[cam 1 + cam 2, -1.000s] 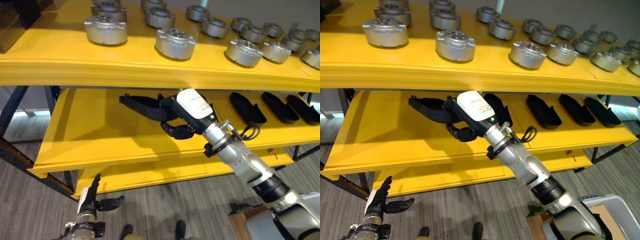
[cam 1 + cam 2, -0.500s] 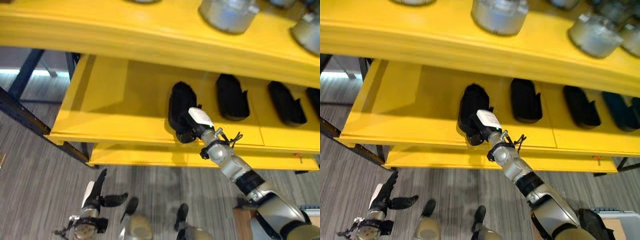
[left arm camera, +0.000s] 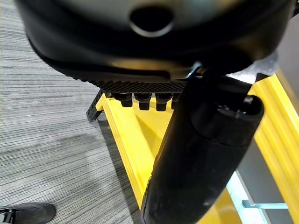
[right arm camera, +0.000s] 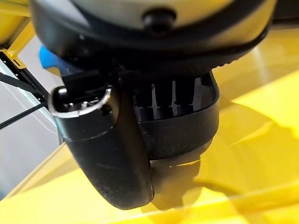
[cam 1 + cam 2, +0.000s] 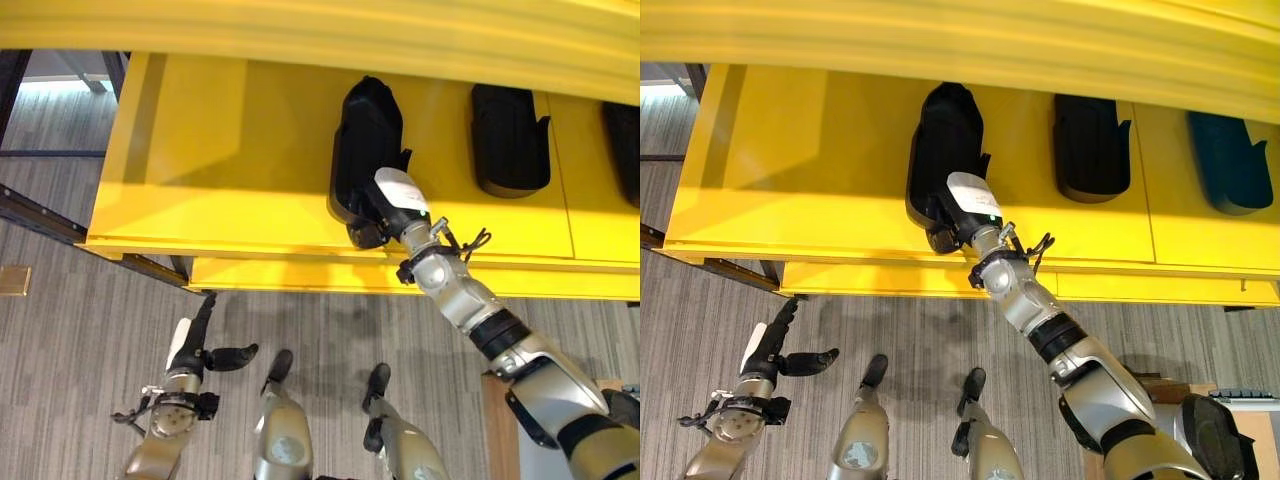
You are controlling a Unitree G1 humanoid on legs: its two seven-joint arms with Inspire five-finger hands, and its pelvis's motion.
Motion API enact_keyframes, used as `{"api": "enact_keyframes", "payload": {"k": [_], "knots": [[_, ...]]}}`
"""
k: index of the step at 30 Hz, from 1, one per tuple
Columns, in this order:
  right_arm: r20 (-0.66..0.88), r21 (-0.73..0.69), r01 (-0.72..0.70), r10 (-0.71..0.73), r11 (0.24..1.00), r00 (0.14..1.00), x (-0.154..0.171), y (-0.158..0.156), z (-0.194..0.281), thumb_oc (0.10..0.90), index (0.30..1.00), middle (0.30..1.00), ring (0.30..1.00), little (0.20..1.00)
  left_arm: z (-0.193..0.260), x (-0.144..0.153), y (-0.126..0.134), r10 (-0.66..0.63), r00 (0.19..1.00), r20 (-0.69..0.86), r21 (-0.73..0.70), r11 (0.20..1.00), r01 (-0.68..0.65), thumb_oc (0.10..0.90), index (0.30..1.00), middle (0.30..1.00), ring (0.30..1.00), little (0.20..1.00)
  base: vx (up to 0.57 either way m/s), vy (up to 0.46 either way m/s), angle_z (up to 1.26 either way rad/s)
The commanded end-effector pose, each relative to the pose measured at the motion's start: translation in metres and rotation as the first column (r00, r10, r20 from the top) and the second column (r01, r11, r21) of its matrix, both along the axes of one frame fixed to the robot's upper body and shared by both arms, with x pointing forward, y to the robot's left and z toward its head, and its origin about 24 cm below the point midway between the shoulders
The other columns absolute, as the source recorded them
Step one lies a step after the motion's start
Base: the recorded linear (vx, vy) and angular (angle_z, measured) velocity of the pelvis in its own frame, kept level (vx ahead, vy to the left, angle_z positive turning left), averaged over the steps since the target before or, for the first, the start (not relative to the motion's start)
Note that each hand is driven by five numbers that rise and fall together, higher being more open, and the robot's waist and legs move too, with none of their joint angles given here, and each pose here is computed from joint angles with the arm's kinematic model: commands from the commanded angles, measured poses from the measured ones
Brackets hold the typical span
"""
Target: Move parts from the plastic box to the shelf.
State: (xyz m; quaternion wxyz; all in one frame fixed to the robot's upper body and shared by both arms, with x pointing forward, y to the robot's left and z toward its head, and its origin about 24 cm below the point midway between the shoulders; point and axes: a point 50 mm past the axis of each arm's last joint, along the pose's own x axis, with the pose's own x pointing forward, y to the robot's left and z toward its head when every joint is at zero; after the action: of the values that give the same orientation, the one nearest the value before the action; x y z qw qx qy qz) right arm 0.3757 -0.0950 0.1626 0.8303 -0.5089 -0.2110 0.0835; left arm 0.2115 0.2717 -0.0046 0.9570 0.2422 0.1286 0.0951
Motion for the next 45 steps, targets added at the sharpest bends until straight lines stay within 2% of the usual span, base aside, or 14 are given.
{"api": "enact_keyframes", "payload": {"k": [1,3,10,12,14,19,28,45], "knots": [[0.201,-0.061,-0.064,0.075,0.996,0.977,0.004,0.021,0.062,0.4,0.3,0.3,0.3,0.3,0.024,-0.002,0.006,-0.031,0.991,0.129,0.061,0.998,0.023,0.9,1.0,1.0,1.0,1.0,-0.02,0.003,0.03],[0.21,-0.073,-0.064,0.078,0.995,0.975,0.005,0.022,0.065,0.4,0.3,0.3,0.3,0.3,0.025,-0.001,0.005,-0.033,0.99,0.135,0.062,0.998,0.025,0.9,1.0,1.0,1.0,1.0,0.0,-0.002,0.03],[0.288,-0.291,-0.07,0.157,0.954,0.945,0.003,0.039,0.09,0.4,0.3,0.3,0.3,0.3,0.033,0.002,0.007,-0.038,0.985,0.166,0.068,0.997,0.027,0.9,1.0,1.0,1.0,1.0,0.0,-0.003,0.02],[0.299,-0.301,-0.071,0.165,0.951,0.94,0.002,0.041,0.095,0.4,0.3,0.3,0.3,0.3,0.034,0.003,0.008,-0.036,0.985,0.171,0.07,0.997,0.024,0.9,1.0,1.0,1.0,1.0,0.0,0.0,0.0],[0.337,-0.372,-0.084,0.218,0.924,0.916,-0.004,0.048,0.111,0.4,0.3,0.3,0.3,0.3,0.037,0.005,0.01,-0.026,0.982,0.185,0.073,0.997,0.013,0.9,1.0,1.0,1.0,1.0,0.01,-0.031,0.06],[0.349,-0.426,-0.058,0.223,0.903,0.91,-0.003,0.045,0.12,0.4,0.3,0.3,0.3,0.3,0.038,0.004,0.013,-0.015,0.981,0.192,0.07,0.998,0.002,0.9,1.0,1.0,1.0,1.0,0.0,-0.016,0.09],[0.33,-0.354,0.002,0.122,0.935,0.936,0.01,0.029,0.117,0.4,0.3,0.3,0.3,0.3,0.036,0.002,0.012,-0.005,0.981,0.194,0.049,0.999,-0.005,0.9,1.0,1.0,1.0,1.0,0.0,-0.001,0.0],[0.309,-0.122,0.073,-0.032,0.99,0.95,0.021,0.008,0.11,0.4,0.3,0.3,0.3,0.3,0.034,0.005,0.008,0.015,0.979,0.202,0.018,1.0,-0.019,0.9,1.0,1.0,1.0,1.0,0.0,0.001,-0.01]]}}
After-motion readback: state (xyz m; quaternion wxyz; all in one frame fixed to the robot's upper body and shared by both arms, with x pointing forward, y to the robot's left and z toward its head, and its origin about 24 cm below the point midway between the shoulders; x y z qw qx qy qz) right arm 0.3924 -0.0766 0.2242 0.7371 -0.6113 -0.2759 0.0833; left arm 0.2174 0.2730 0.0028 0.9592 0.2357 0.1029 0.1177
